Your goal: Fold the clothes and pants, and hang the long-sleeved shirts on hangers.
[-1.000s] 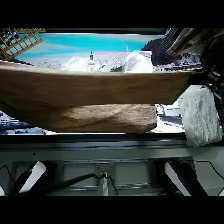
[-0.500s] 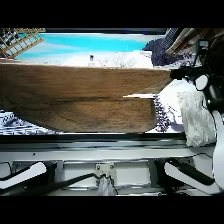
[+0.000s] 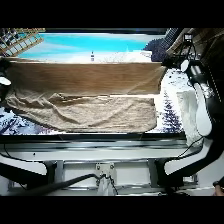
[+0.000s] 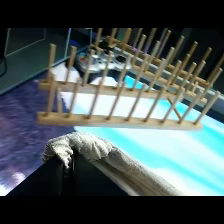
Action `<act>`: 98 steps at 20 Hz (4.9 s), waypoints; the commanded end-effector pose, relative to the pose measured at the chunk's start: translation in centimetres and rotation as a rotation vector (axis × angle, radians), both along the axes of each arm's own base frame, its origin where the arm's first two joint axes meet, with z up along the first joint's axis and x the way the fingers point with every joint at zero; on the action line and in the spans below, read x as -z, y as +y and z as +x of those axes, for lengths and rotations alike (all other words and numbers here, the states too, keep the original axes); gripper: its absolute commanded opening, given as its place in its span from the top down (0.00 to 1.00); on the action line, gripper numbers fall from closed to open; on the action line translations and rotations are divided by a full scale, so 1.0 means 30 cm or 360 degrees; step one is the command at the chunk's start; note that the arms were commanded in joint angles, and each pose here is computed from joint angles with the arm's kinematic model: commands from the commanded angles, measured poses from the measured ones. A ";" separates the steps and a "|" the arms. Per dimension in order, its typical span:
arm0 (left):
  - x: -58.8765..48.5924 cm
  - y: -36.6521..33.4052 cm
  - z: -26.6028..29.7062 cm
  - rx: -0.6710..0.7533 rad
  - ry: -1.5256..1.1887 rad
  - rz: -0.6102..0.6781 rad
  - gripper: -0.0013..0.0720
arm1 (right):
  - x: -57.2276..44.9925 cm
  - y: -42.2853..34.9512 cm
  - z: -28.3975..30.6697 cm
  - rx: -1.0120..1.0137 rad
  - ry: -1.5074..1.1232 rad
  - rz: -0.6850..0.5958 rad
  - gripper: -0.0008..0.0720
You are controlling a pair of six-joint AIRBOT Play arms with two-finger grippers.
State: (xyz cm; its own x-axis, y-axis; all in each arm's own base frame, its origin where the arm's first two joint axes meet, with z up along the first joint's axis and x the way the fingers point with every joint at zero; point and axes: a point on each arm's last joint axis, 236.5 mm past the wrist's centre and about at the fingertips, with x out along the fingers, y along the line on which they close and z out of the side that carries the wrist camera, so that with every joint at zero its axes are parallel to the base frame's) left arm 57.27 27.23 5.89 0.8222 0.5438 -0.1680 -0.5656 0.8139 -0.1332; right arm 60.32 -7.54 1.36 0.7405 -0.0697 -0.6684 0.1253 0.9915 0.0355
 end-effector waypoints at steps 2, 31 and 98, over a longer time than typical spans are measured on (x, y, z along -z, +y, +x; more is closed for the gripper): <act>0.113 -0.067 0.140 0.0118 0.0061 -0.0055 0.30 | 0.040 0.001 0.112 0.0102 -0.0036 0.0164 0.37; 0.399 -0.046 -0.759 0.0110 0.0928 -0.0952 0.39 | -0.090 0.268 -0.841 -0.0023 0.0402 0.0418 0.44; 0.219 -0.030 -1.110 -0.0047 0.1393 -0.0553 0.97 | 0.136 0.203 -1.303 0.0359 0.0707 0.0467 0.97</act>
State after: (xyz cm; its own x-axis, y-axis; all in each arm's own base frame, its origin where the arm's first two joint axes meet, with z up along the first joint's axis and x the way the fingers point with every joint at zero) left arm 25.30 26.56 -0.85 0.3615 0.3644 -0.8582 -0.6152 0.7849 0.0741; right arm 23.03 0.04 -4.51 0.3609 0.1005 -0.9272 0.3736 0.8954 0.2424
